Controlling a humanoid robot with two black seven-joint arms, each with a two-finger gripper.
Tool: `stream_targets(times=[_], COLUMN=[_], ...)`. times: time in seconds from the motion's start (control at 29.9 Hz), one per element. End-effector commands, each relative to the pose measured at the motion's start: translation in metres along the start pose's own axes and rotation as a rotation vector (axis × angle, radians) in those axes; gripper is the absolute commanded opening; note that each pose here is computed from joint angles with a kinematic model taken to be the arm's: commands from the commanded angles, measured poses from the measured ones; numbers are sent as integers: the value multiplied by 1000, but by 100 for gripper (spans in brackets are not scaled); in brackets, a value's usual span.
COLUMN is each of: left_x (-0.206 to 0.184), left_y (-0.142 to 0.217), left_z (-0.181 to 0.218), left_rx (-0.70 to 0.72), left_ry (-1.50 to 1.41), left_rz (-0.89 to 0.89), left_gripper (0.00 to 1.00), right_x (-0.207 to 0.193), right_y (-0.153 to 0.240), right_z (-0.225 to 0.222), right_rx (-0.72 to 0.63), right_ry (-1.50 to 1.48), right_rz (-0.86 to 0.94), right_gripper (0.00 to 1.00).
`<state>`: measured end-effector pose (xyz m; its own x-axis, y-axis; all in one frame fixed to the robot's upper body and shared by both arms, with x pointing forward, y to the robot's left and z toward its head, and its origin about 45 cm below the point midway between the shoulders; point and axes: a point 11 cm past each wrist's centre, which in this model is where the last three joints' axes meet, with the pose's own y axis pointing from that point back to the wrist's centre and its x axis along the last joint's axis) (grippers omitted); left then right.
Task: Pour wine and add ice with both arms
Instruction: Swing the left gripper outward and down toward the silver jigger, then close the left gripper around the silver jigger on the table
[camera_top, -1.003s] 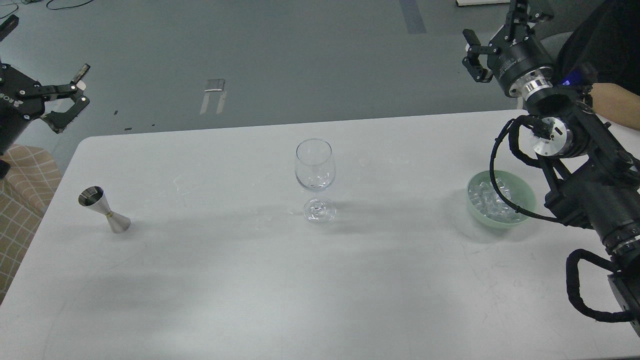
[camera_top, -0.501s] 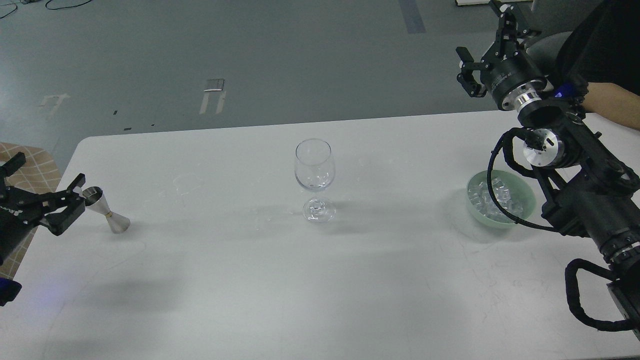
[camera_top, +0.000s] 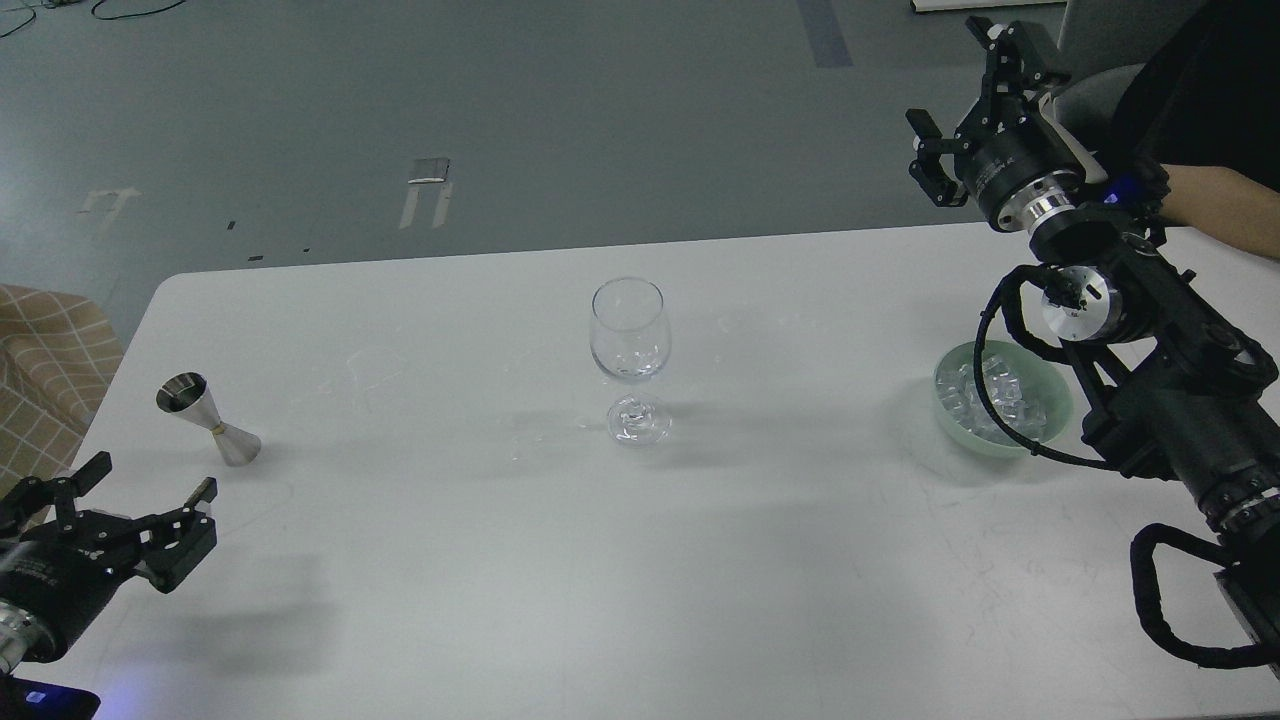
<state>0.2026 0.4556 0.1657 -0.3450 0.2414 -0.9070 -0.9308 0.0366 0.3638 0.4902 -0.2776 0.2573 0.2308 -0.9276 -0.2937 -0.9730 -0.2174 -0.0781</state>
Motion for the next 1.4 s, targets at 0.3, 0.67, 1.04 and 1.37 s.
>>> stream_targets(times=[0.3, 0.67, 1.04, 1.37], left_x=[20, 27, 31, 36], left_y=[-30, -57, -92, -97], left_z=[2, 9, -14, -3], left_rx=[-82, -125, -92, -123], left_ry=[44, 36, 33, 16], left_rz=[-33, -42, -42, -29], left_gripper=[99, 99, 99, 99], right_x=[3, 7, 7, 11], right_y=[2, 5, 6, 11], right_z=[3, 7, 10, 17], right_rx=[-6, -14, -20, -32], right_ry=[3, 2, 0, -4], right_rz=[20, 35, 36, 46], right_gripper=[100, 100, 100, 100])
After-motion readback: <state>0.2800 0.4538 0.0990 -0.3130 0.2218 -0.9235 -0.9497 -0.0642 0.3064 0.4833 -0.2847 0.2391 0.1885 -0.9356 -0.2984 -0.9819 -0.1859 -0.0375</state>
